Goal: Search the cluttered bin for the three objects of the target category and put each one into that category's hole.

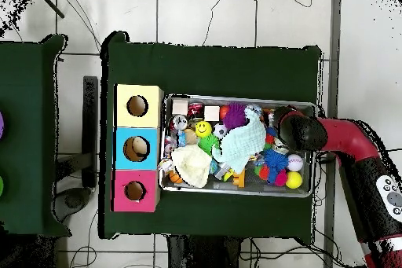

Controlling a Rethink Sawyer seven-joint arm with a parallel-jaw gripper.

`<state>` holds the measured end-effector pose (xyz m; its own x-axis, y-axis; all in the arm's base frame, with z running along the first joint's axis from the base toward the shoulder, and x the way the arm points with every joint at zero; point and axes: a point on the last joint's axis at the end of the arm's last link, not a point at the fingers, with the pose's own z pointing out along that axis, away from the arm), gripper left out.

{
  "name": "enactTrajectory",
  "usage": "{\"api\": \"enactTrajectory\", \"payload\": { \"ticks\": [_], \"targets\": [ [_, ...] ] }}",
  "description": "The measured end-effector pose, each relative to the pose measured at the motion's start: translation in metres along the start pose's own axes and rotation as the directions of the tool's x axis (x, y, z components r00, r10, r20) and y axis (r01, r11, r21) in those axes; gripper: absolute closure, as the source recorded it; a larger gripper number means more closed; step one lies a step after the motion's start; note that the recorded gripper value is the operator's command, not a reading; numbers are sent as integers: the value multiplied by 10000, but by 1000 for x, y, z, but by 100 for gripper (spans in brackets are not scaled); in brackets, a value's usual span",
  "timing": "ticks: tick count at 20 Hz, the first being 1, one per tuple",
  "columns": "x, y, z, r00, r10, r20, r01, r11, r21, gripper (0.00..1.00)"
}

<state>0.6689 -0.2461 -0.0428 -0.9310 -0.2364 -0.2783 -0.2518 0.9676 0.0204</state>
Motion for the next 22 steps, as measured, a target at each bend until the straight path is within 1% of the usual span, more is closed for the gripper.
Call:
{"api": "enactTrajectory", "payload": {
  "ticks": [13, 14, 22],
  "targets": [
    [1, -2, 0, 10000, 80, 10, -80, 10000, -28, 0],
    [2, -3, 0, 9999, 110, 16, -110, 9999, -23, 100],
    [5, -15, -2, 9996, 266, 85, -267, 9996, 98, 100]
  ]
}}
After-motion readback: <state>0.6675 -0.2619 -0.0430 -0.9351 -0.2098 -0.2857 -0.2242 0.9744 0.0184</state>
